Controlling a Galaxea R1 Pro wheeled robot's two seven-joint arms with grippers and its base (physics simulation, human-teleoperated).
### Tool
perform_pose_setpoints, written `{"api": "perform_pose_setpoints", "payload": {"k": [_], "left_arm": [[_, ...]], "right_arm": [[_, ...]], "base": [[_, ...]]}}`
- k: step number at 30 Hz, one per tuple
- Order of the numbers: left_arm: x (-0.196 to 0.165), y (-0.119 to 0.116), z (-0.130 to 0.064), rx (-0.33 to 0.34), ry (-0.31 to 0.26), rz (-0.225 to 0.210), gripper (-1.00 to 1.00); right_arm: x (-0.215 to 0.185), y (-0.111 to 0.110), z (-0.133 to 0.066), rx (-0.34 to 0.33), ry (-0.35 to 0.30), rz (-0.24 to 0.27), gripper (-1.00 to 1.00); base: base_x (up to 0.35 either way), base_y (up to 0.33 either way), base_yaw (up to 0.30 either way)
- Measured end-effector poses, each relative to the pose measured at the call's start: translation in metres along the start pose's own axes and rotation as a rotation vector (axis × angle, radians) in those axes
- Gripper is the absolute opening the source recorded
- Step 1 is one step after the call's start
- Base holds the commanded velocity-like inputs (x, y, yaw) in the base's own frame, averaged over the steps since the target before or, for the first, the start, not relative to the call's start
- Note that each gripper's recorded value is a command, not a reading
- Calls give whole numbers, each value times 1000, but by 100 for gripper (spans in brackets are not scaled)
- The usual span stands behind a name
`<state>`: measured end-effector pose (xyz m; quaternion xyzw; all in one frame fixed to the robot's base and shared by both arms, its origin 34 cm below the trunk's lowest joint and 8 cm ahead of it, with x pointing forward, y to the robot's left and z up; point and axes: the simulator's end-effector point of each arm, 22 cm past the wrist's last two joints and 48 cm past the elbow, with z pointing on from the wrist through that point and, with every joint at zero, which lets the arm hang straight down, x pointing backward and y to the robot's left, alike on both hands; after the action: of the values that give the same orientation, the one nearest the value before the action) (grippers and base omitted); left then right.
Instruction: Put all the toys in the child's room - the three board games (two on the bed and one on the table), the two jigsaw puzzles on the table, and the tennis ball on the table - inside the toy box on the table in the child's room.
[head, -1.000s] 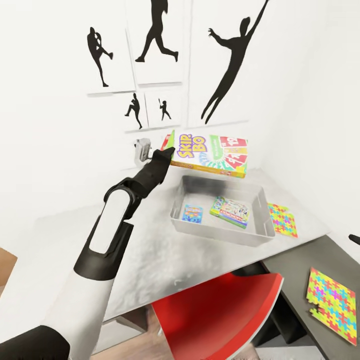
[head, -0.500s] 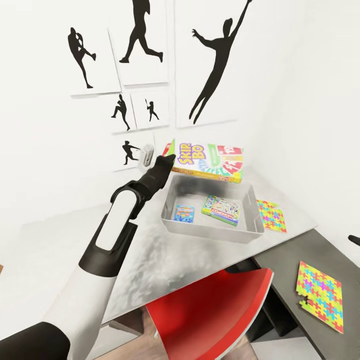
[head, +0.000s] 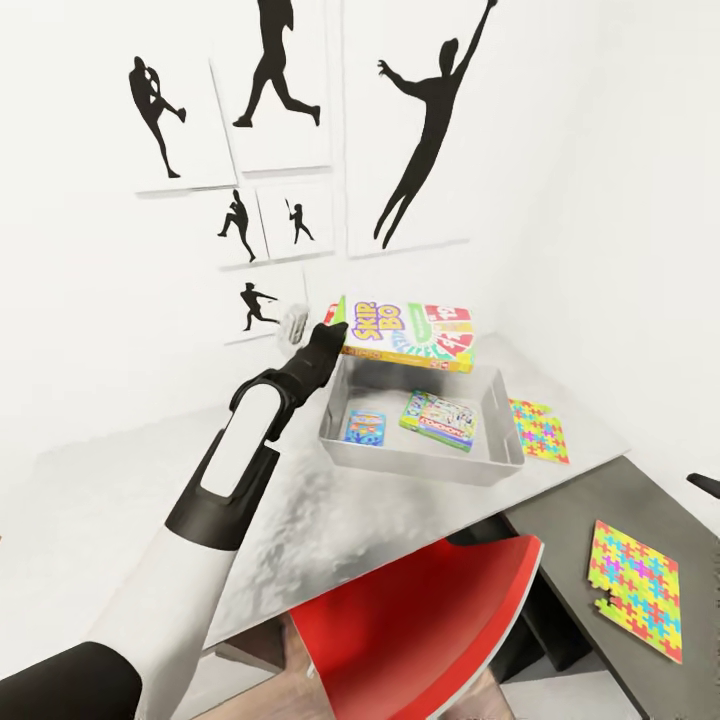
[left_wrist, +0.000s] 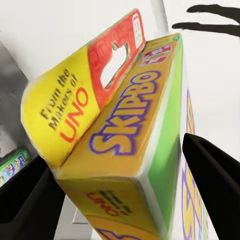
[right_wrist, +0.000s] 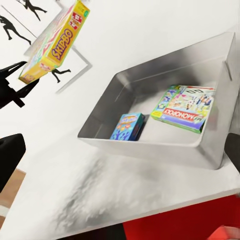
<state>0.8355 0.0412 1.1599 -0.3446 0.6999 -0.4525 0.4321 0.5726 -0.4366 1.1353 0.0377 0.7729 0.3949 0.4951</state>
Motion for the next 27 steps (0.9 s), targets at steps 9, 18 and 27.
{"api": "perform_pose_setpoints", "payload": {"k": [9,18,27], "left_arm": [[5,15,6,-37,10,-4,-100],[8,32,11,-79,18,-4,-100],[6,47,18,-118,4,-9,-100]], "right_arm": [[2,1,2,-5,7,0,100],[6,0,4,3,20,3,100],[27,-15,19,65,89,15,100]], "base": [[0,0,-242],[0,0,-109],[0,0,-14]]}}
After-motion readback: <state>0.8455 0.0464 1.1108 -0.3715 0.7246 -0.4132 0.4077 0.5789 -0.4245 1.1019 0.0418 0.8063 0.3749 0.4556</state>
